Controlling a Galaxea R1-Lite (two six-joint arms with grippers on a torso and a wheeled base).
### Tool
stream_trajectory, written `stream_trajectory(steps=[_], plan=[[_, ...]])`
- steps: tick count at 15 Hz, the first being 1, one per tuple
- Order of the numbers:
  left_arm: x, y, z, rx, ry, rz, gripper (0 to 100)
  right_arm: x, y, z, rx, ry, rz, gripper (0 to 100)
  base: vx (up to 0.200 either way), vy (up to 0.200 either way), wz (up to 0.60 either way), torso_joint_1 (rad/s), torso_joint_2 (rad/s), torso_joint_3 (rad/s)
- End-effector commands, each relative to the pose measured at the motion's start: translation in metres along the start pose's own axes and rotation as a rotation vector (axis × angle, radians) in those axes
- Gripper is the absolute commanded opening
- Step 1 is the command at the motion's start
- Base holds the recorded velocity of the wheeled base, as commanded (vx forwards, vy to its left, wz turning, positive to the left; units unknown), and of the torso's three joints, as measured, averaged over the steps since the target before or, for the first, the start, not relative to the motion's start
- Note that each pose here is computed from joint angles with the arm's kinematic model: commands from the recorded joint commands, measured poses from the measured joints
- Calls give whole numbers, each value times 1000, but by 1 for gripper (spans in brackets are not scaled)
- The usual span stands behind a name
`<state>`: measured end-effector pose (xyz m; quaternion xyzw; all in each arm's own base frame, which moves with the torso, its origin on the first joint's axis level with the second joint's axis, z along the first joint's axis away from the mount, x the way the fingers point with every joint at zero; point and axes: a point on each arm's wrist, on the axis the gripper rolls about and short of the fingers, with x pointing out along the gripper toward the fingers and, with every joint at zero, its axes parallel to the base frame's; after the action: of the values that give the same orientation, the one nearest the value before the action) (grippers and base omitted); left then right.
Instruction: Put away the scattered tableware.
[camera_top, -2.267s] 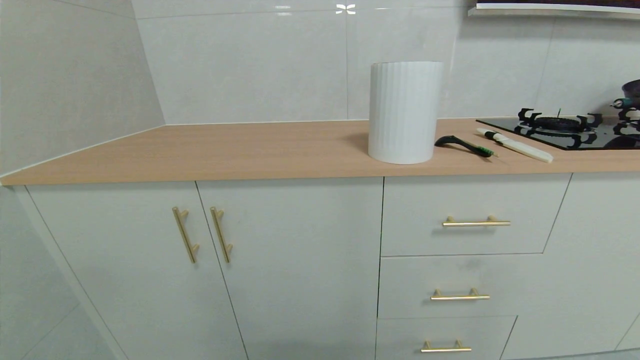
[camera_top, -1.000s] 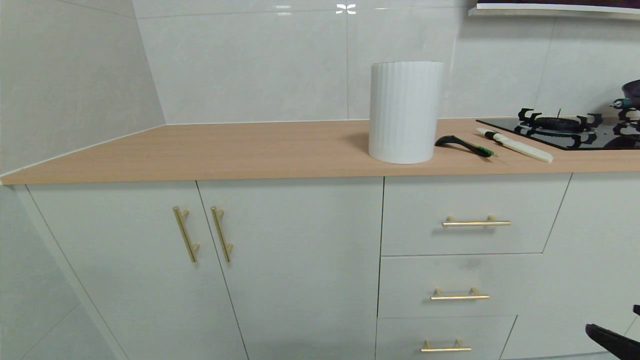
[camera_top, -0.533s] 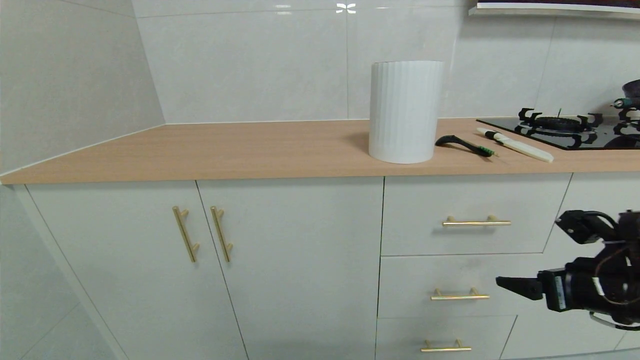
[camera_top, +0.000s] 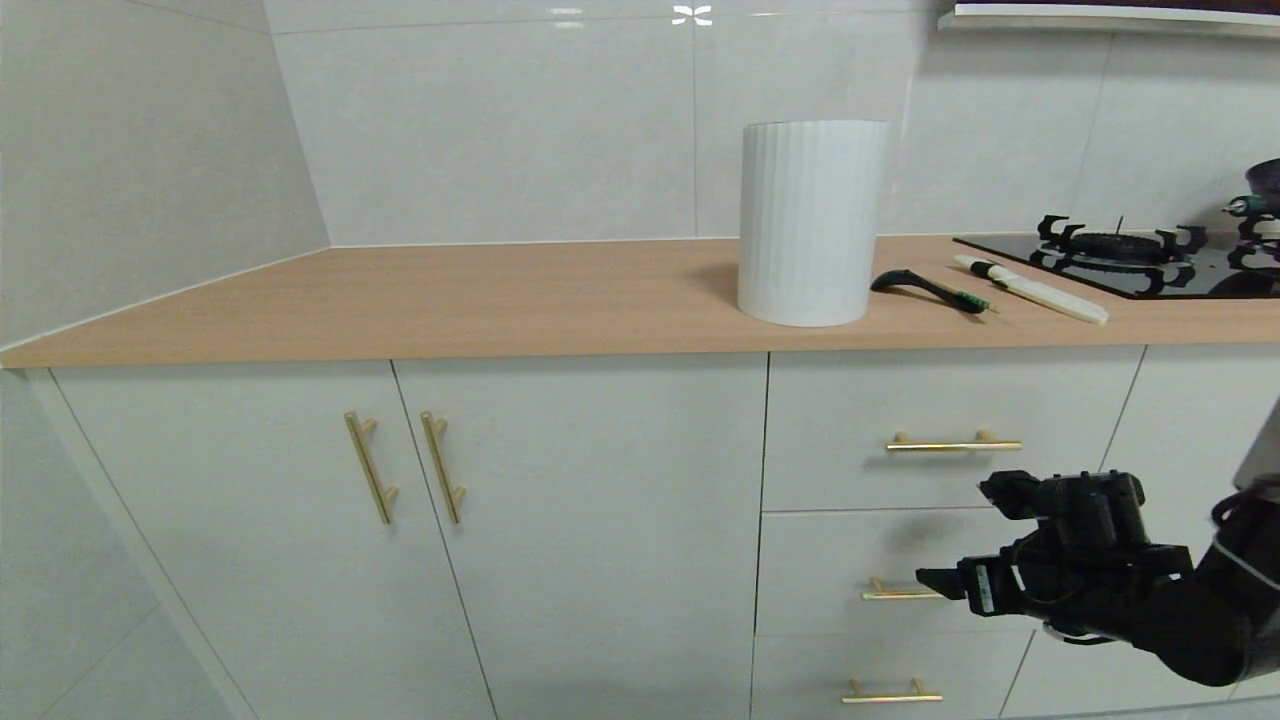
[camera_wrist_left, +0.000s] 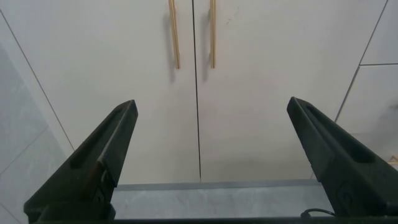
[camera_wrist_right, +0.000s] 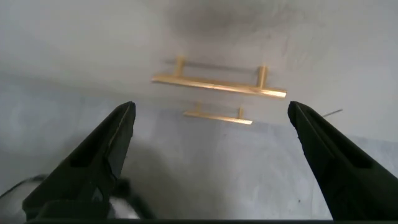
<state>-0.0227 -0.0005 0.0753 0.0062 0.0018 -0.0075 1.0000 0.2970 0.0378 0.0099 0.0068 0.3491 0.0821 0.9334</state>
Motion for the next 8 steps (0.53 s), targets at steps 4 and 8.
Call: stream_trajectory(steps=[4, 8], plan=[[0, 0, 0, 0, -1, 1, 100, 59, -9, -37, 6, 17, -80, 100, 0, 0, 0, 0, 0, 0], [0, 0, 0, 0, -1, 0, 100, 77, -14, -34, 16, -7, -139, 100, 0, 0, 0, 0, 0, 0]])
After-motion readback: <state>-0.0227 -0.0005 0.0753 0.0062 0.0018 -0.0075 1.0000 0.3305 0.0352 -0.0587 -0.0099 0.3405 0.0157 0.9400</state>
